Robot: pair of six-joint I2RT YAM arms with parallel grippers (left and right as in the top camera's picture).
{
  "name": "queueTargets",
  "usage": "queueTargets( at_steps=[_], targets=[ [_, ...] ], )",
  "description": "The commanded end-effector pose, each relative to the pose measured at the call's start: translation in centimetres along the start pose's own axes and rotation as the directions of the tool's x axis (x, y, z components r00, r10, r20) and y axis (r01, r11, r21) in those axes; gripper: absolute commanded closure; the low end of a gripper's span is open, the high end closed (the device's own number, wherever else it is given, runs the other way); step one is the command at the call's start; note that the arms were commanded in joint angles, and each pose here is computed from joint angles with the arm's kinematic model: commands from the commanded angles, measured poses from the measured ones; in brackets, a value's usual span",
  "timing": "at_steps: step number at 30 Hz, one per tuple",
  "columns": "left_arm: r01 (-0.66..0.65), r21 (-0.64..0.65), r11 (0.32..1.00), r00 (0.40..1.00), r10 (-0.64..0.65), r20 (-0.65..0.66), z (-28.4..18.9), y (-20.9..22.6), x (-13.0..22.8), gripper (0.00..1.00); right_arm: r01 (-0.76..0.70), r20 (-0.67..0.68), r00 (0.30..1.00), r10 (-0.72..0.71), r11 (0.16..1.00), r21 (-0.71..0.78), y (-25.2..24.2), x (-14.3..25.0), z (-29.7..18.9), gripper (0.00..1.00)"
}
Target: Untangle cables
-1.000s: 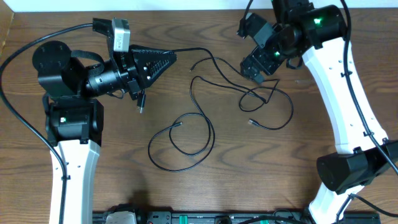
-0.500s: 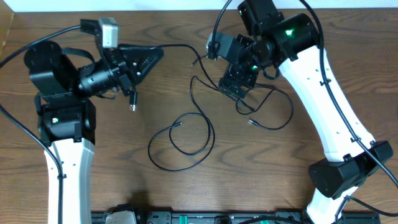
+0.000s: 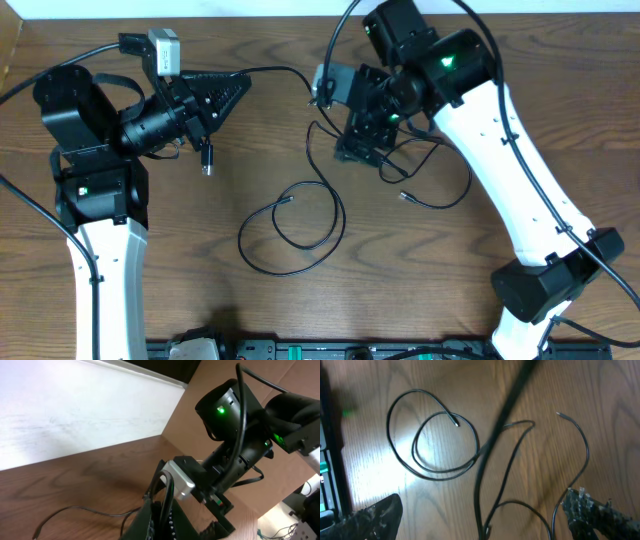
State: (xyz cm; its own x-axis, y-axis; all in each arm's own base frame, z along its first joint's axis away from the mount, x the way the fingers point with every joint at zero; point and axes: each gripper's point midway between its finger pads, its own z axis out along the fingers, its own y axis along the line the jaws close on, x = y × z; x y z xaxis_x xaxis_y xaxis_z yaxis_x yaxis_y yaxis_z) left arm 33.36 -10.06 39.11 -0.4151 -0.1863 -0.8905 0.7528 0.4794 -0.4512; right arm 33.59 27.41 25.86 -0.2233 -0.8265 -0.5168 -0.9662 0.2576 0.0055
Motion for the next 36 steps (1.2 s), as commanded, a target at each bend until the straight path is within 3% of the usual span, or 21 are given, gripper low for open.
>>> queueTargets(
  at_steps=[1, 8, 15, 16, 21, 24, 28, 31, 32, 34, 36],
  targets=[
    [-0.029, -0.005, 1.000, 1.000, 0.029, 0.007, -0.2, -0.1, -0.4, 0.93, 0.038, 0.031, 0.999, -0.038, 0.999, -0.015, 1.0, -1.0, -0.2, 0.01],
    [-0.038, 0.000, 0.999, 0.999, 0.038, 0.010, -0.3, -0.6, -0.5, 0.93, 0.018, -0.009, 1.000, -0.018, 0.999, -0.050, 0.3, -0.4, 2.4, 0.04],
    [-0.036, 0.000, 0.999, 0.999, 0.036, 0.009, -0.3, -0.6, -0.5, 0.93, -0.028, -0.066, 0.998, 0.022, 0.995, -0.092, -0.2, 0.7, 5.3, 0.22],
    [-0.037, 0.000, 0.999, 0.999, 0.037, 0.009, -0.3, -0.6, -0.5, 0.92, -0.029, -0.068, 0.997, 0.023, 0.995, -0.091, -0.2, 0.8, 5.4, 0.27],
    [-0.037, 0.000, 0.999, 0.999, 0.037, 0.009, -0.3, -0.6, -0.5, 0.93, -0.078, -0.108, 0.991, 0.074, 0.997, -0.030, -1.4, 1.6, 5.3, 0.76],
    [-0.037, 0.000, 0.999, 0.999, 0.037, 0.009, -0.3, -0.6, -0.5, 0.93, -0.113, -0.122, 0.986, 0.112, 0.994, -0.004, -1.9, 2.0, 5.2, 0.99],
    [-0.037, 0.000, 0.999, 0.999, 0.037, 0.009, -0.3, -0.6, -0.5, 0.92, -0.164, -0.124, 0.978, 0.167, 0.986, 0.038, -2.9, 2.3, 5.0, 0.99],
    [-0.032, -0.001, 0.999, 0.999, 0.032, 0.007, -0.3, -0.6, -0.4, 0.93, -0.264, -0.133, 0.947, 0.291, 0.945, 0.191, -5.5, 3.2, 4.6, 0.99],
    [-0.028, -0.001, 1.000, 1.000, 0.028, 0.006, -0.3, -0.6, -0.4, 0.93, -0.302, -0.129, 0.930, 0.344, 0.916, 0.266, -6.8, 3.6, 4.2, 0.99],
    [0.005, -0.005, 1.000, 1.000, -0.005, -0.006, -0.3, -0.4, 0.1, 0.93, -0.418, -0.059, 0.844, 0.533, 0.724, 0.549, -11.7, 6.2, 1.4, 0.99],
    [0.029, -0.012, 0.999, 0.999, -0.030, -0.015, -0.3, -0.2, 0.5, 0.92, -0.462, -0.004, 0.817, 0.577, 0.658, 0.594, -13.0, 6.8, 0.1, 0.99]
  ],
)
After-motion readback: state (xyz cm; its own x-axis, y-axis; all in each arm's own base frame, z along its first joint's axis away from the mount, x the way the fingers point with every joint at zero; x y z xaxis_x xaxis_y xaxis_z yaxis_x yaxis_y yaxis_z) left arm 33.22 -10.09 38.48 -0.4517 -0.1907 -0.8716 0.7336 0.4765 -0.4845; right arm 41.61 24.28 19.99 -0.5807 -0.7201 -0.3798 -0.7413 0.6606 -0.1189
